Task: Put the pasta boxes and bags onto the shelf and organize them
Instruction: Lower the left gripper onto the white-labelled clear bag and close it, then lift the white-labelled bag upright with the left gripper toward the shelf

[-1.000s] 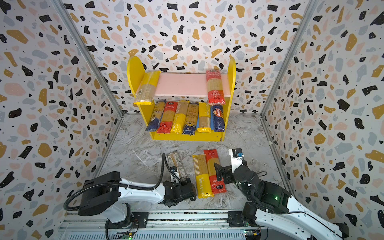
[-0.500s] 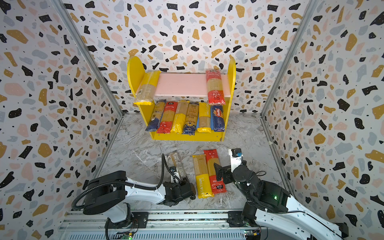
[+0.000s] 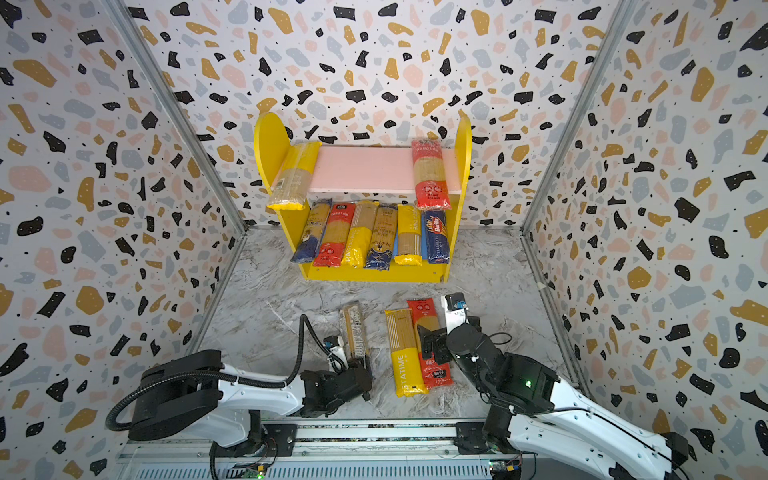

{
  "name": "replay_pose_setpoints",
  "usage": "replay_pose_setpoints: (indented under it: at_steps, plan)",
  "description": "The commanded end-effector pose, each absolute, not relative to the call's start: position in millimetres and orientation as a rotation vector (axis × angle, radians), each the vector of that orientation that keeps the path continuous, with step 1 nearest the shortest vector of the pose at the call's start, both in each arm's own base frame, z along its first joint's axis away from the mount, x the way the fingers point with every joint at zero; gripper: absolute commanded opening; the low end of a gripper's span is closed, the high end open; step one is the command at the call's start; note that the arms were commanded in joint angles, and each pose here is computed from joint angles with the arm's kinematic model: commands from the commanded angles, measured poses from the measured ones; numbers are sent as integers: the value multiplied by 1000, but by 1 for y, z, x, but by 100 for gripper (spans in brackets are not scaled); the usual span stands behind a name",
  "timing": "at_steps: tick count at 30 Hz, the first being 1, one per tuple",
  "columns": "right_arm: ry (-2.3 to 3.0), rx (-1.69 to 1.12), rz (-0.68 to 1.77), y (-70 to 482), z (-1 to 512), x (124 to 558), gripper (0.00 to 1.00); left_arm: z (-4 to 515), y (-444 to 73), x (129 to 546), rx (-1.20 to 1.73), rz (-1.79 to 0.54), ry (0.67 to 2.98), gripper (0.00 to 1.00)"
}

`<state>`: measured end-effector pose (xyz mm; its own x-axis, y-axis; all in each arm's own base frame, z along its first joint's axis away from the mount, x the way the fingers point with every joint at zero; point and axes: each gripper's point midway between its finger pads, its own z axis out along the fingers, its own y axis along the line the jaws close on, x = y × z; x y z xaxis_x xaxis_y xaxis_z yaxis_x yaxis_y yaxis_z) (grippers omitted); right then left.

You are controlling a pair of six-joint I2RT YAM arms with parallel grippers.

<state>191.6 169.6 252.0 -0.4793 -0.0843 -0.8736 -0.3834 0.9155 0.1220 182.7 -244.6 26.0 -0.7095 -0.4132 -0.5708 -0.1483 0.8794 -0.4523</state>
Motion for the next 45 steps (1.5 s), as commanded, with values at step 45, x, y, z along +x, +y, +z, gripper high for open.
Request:
replay_pose_setpoints:
  at_steps: [45]
  plan:
    - [1912,-319,527,218,357,210,99,261,-195,183,167,-490,1972,0]
